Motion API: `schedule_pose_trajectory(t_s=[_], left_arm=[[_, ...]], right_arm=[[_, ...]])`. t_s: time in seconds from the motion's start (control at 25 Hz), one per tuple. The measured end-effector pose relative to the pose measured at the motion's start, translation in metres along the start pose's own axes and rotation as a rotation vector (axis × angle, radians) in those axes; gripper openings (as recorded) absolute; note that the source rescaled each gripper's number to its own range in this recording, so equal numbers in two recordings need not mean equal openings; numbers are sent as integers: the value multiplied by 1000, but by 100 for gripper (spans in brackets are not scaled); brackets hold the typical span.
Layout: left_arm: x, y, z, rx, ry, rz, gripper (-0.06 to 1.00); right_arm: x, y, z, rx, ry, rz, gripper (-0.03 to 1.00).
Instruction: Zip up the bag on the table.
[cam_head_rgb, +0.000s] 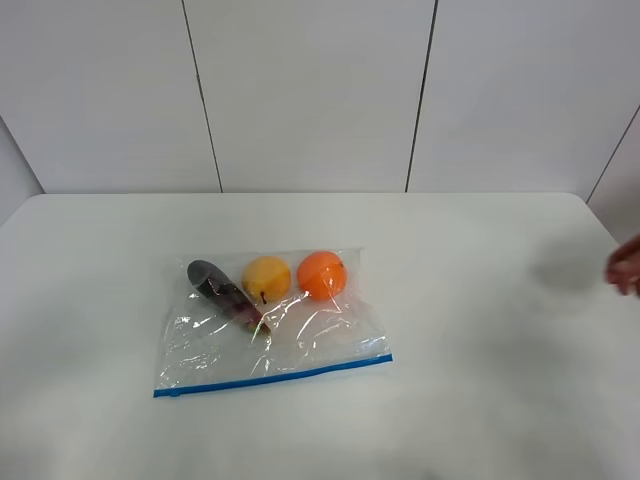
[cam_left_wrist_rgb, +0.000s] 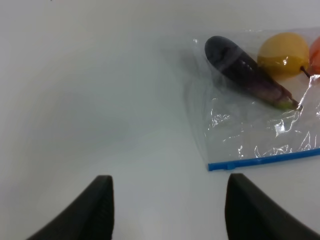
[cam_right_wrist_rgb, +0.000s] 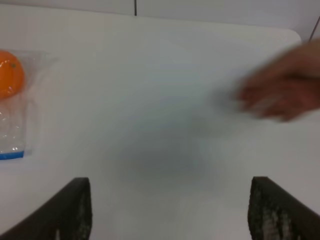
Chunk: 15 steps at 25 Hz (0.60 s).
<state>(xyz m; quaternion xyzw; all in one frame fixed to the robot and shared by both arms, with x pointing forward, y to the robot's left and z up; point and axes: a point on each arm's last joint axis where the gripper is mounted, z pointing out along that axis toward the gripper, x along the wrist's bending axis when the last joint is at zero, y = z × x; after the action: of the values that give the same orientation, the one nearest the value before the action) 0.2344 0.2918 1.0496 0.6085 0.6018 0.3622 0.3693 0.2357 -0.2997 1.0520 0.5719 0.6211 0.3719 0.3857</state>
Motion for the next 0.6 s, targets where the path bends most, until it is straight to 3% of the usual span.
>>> schedule_pose_trajectory(t_s=[0.6], left_arm=[[0, 0, 0, 0, 0, 0, 63]], right_arm=[[0, 0, 0, 0, 0, 0, 79]])
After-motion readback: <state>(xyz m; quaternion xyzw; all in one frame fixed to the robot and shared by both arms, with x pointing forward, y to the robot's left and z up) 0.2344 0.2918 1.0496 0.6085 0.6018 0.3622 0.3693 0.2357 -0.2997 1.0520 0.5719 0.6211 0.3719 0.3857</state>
